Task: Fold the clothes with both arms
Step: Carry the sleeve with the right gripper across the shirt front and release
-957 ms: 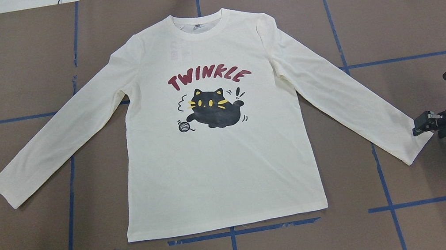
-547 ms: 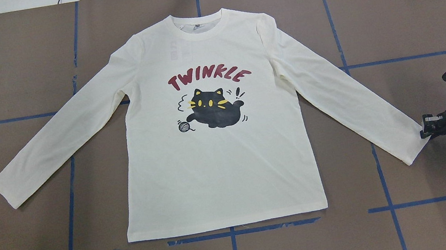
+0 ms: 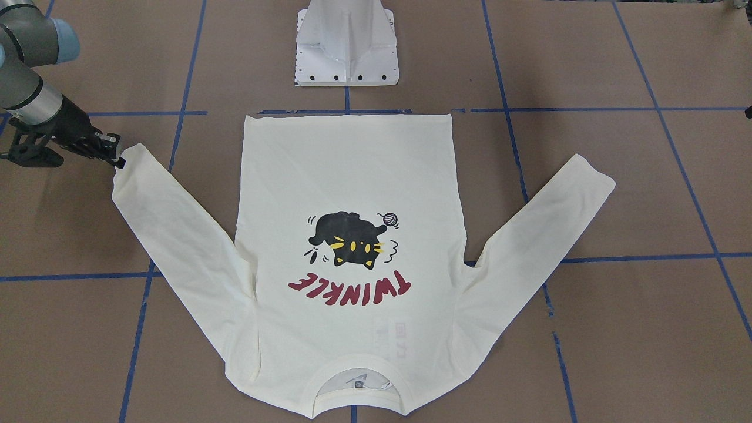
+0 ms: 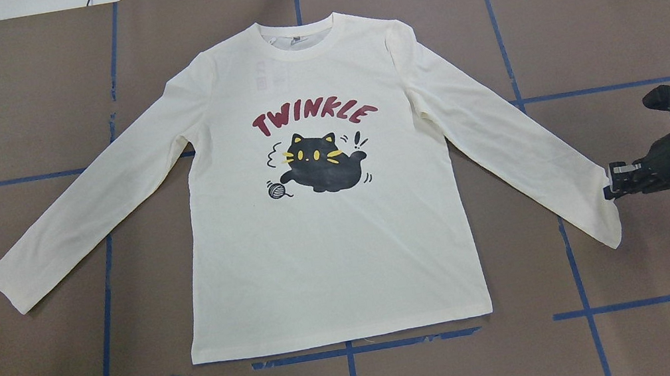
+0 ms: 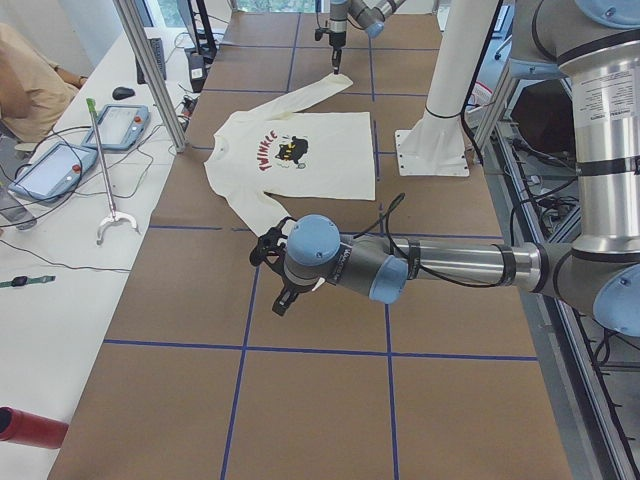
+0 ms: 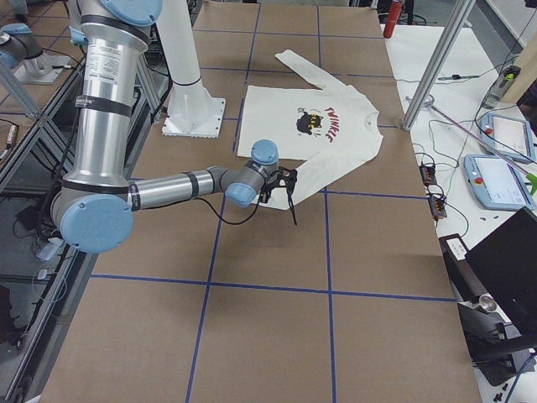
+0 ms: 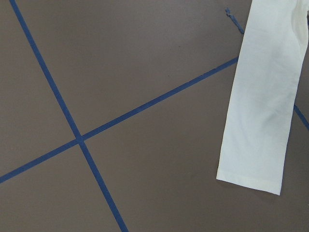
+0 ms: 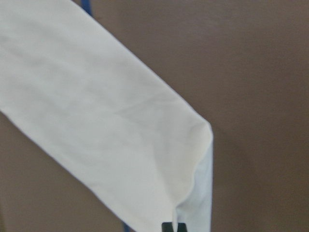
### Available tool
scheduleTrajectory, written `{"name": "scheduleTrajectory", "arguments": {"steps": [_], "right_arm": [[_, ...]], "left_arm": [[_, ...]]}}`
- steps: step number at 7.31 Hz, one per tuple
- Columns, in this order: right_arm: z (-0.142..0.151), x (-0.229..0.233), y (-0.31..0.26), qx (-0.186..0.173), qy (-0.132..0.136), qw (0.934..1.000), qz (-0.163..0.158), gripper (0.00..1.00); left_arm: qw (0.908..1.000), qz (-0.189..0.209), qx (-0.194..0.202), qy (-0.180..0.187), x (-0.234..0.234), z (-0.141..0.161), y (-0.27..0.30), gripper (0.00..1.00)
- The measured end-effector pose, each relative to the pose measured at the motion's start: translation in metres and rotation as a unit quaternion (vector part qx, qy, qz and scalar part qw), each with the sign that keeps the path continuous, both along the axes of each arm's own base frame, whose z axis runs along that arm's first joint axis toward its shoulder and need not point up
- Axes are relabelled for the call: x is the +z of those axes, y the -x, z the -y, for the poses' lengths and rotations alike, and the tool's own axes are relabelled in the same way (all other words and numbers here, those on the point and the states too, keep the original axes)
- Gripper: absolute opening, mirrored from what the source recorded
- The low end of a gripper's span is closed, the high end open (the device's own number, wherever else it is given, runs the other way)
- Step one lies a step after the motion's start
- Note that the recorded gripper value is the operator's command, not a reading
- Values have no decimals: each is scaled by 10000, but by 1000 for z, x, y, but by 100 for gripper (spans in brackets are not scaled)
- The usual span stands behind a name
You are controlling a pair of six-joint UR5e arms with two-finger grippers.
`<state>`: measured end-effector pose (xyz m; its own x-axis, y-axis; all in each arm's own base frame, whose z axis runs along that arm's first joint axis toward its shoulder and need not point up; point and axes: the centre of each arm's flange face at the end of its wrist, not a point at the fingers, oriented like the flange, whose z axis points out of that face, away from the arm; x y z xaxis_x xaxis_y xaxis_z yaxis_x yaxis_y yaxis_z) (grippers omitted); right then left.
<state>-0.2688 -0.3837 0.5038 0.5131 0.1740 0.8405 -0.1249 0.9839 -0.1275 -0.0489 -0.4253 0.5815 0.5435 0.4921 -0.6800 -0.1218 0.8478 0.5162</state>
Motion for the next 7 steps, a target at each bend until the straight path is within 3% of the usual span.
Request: {"name": "scheduleTrajectory", "arguments": {"steps": [2,4,5,6,7], "right_arm": [[64,-127,61,361,313,9982,363,0],[128,-287,126,695,630,9954,211,0],[157,-343,172,897,743,9930,188,0],[181,-390,240,1110,788,9904,250,13],[188,-420,316,1366,696,9875,371,96]], "left_arm": [[10000,-5,2,-6,0,0,0,100],[10000,-21,8,-11,-1,0,0,100],[10000,-30,11,-15,-1,0,0,100],[10000,-55,21,-18,-2,-1,-1,100],[9999,-95,35,-21,-3,-1,-1,100]]}}
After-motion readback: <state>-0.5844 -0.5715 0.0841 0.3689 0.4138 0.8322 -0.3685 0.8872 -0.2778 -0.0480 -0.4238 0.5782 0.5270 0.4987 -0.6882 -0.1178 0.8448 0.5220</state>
